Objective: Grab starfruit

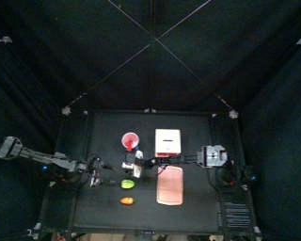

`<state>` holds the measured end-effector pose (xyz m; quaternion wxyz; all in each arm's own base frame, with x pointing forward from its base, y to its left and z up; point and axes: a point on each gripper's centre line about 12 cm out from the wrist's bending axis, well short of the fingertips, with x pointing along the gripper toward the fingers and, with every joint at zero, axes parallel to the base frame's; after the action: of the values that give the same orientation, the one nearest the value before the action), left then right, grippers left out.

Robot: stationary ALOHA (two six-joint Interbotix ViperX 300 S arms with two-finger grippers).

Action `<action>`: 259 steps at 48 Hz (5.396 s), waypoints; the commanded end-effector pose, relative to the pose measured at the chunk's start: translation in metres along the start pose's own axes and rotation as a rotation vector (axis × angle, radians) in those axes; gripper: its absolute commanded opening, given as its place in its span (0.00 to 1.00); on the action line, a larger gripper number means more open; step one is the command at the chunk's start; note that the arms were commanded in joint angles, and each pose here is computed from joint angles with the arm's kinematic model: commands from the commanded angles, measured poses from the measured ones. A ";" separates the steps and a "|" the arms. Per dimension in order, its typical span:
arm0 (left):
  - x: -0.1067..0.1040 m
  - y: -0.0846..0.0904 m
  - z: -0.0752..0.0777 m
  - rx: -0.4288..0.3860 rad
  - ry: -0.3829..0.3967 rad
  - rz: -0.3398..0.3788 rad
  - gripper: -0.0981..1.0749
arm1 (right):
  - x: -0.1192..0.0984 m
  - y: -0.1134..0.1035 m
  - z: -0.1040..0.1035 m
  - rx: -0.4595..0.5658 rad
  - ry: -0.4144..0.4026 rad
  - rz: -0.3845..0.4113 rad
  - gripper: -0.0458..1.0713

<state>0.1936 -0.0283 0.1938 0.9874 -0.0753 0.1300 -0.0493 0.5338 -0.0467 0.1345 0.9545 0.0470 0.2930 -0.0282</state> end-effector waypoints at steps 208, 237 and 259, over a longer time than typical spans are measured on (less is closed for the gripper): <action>-0.001 0.018 0.005 -0.007 -0.054 0.084 0.91 | 0.001 0.107 -0.031 0.013 0.000 -0.149 0.70; -0.001 0.018 0.005 -0.009 -0.054 0.084 0.91 | -0.039 0.119 -0.017 -0.041 -0.045 -0.141 0.71; -0.001 0.018 0.005 -0.007 -0.053 0.084 0.91 | -0.047 0.123 -0.016 -0.049 -0.056 -0.146 0.71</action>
<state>0.1927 -0.0104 0.1913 0.9905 -0.0748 0.1157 -0.0056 0.4949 0.0773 0.1264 0.9494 -0.0067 0.2997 -0.0940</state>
